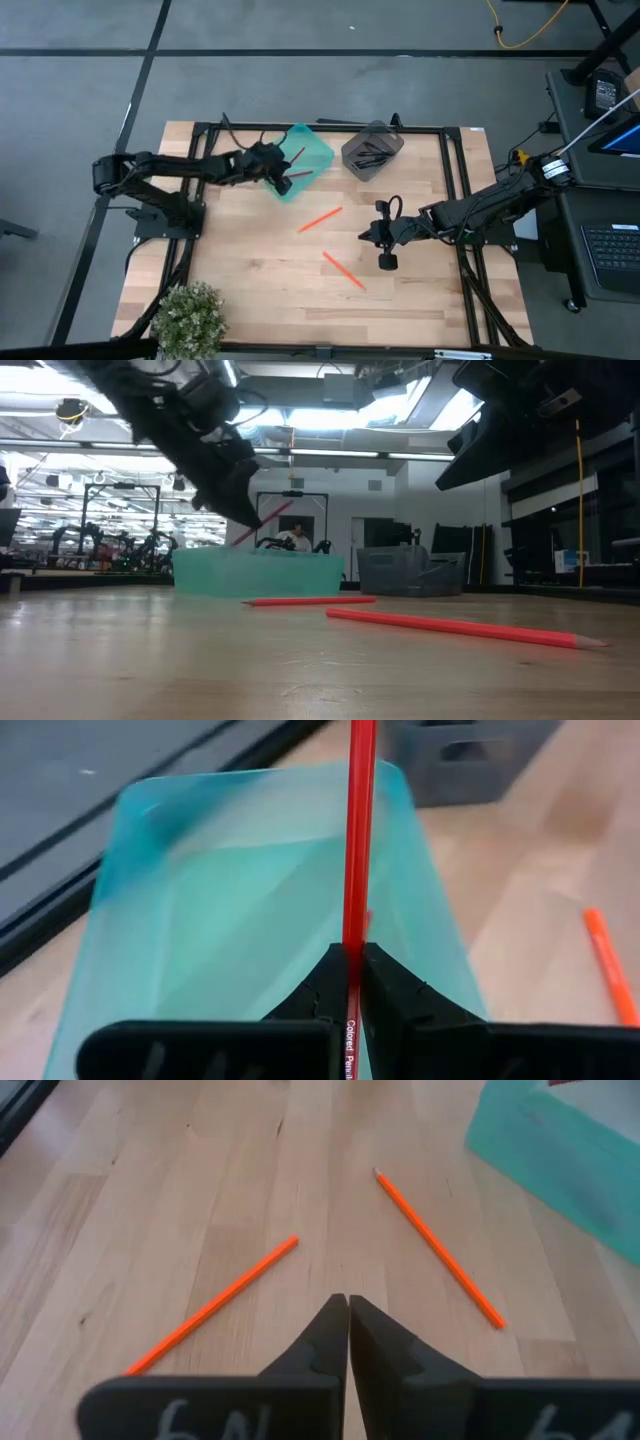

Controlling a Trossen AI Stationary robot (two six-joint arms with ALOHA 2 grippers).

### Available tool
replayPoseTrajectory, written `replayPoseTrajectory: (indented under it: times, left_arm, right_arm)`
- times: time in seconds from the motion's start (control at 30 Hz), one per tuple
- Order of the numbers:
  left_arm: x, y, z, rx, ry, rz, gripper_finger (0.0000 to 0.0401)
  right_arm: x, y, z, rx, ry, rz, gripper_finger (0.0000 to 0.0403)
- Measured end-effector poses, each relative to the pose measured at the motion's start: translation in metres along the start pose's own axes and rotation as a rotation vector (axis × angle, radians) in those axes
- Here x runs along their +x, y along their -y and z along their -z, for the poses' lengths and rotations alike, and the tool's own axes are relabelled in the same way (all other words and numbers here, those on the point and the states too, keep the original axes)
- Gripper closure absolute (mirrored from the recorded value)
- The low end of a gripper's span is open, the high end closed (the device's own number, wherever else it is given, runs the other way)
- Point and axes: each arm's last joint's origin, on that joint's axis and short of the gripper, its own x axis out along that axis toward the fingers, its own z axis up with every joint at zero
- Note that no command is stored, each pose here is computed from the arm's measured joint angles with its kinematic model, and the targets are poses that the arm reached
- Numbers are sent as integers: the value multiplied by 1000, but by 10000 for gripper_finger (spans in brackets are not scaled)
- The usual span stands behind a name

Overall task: Sort pens & pencils
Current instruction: Put the red pencil into the green bin

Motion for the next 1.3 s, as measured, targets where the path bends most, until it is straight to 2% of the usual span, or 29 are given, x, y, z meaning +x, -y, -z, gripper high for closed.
replayPoseTrajectory:
  times: [0.13, 0.27, 0.4, 0.57, 0.8, 1.1, 1.3]
  left_arm:
    - [2, -4, -18, 17, -104, 32, 391]
    - [5, -10, -30, 18, -221, -4, 391]
    - [18, -13, -28, 16, -333, 9, 391]
    - [36, -11, -27, 37, -387, 41, 391]
    - [44, -11, -30, 86, -530, 65, 391]
    - [46, -14, -36, 156, -552, 72, 390]
    - [46, -13, -36, 196, -543, 72, 355]
  right_arm:
    - [0, 0, 0, 0, -1, 0, 386]
    - [0, 0, 0, 1, 0, 0, 386]
    - [0, 0, 0, 2, 0, 0, 386]
    - [0, 0, 0, 3, 0, -1, 386]
    - [0, 0, 1, 1, -6, 0, 386]
    - [0, 0, 1, 1, -7, 1, 386]
    - [0, 0, 1, 1, -7, 1, 386]
